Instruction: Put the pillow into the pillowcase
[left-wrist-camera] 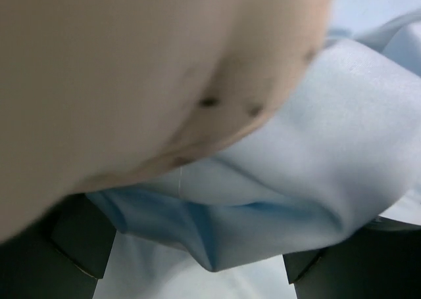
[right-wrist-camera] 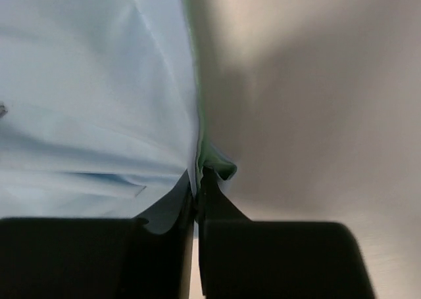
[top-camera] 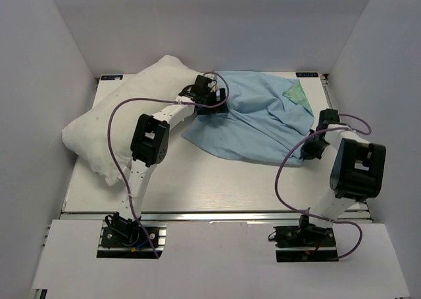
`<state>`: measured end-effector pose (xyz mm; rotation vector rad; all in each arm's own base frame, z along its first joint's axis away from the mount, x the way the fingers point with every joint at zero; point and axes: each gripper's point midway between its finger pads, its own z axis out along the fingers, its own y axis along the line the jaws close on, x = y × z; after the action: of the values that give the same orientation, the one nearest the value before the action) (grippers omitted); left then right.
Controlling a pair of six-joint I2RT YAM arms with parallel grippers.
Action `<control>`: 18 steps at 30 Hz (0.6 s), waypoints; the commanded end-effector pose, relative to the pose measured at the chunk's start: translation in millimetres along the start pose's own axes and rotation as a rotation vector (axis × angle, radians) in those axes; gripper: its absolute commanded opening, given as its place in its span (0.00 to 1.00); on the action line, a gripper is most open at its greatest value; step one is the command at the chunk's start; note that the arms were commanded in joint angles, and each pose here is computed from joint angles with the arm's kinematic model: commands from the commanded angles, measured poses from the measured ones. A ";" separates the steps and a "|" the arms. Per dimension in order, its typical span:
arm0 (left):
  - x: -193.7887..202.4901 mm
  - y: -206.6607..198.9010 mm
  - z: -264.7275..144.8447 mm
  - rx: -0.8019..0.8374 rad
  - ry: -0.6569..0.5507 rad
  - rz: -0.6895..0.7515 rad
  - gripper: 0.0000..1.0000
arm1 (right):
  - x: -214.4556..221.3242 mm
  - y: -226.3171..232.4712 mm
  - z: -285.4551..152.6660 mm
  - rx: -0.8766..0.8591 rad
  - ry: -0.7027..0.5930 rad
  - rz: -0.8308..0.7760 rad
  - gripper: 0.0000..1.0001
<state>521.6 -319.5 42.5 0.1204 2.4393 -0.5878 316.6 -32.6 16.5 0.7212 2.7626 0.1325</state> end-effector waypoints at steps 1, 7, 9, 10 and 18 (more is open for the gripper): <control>27.2 17.9 22.5 0.016 0.116 0.050 0.98 | 34.5 29.7 -15.7 -0.140 0.031 -0.015 0.00; 7.0 9.9 7.6 0.047 0.010 0.099 0.98 | 69.9 79.5 -106.8 -0.396 -0.007 -0.154 0.00; -0.8 8.0 2.1 0.042 -0.007 0.113 0.98 | 73.1 93.0 -148.8 -0.501 -0.063 -0.183 0.00; -8.4 3.6 -4.0 0.051 -0.026 0.124 0.98 | 72.9 94.2 -158.7 -0.512 -0.080 -0.177 0.00; -20.1 -15.3 -24.7 0.116 -0.043 0.133 0.98 | 94.6 63.7 -117.9 -0.364 0.047 -0.100 0.00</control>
<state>530.9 -324.1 44.6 0.2838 2.3534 -0.6313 252.9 78.2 164.8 0.3559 2.4994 0.6876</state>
